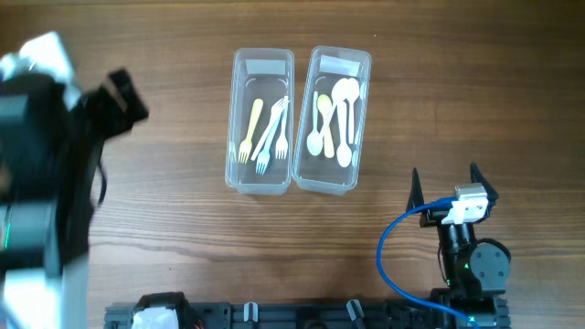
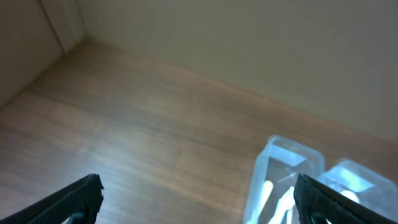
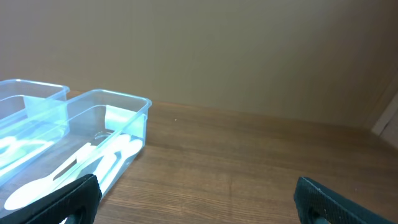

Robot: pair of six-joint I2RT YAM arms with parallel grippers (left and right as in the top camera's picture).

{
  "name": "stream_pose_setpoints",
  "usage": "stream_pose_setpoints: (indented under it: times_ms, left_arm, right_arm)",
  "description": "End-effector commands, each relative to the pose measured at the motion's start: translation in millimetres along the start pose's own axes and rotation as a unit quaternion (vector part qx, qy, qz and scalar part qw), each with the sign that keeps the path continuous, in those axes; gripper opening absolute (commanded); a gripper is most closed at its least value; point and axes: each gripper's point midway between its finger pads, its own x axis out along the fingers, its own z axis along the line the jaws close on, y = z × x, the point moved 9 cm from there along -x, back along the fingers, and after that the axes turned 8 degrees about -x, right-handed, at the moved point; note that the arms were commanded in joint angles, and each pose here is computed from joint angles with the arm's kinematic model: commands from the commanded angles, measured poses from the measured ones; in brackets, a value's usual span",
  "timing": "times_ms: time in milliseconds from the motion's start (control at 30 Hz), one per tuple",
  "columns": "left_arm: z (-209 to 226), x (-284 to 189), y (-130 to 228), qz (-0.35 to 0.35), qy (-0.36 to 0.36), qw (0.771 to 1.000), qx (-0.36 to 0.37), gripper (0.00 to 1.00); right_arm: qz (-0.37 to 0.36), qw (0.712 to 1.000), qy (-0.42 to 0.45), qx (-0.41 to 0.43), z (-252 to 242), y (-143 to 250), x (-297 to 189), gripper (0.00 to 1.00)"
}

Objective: Pack container

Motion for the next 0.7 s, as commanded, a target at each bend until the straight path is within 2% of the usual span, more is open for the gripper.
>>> stream_pose_setpoints:
  times_ms: [0, 100, 267, 400, 667]
  left_arm:
    - [23.4, -40.9, 33.6, -0.02, 0.0, 1.0, -0.013, 1.0]
    - [41.0, -66.9, 65.5, -0.062, 0.019, 0.998, -0.02, 1.0]
    - [61.7, -71.8, 111.8, -0.137, 0.052, 0.989, -0.032, 1.0]
    - [69.3, -43.1, 144.0, -0.166, 0.077, 0.982, -0.038, 1.0]
    - [69.5, 35.3, 193.5, -0.182, 0.138, 0.973, -0.033, 1.0]
  right_arm:
    - [0.0, 1.0, -0.006, -0.003, 0.9, 0.9, 0.2, 1.0]
    - [0.0, 1.0, -0.006, -0.003, 0.9, 0.9, 0.2, 1.0]
    - [0.0, 1.0, -0.006, -0.003, 0.9, 0.9, 0.2, 1.0]
    - [0.0, 1.0, -0.006, -0.003, 0.9, 0.9, 0.2, 1.0]
    - [0.0, 1.0, -0.006, -0.003, 0.9, 0.9, 0.2, 1.0]
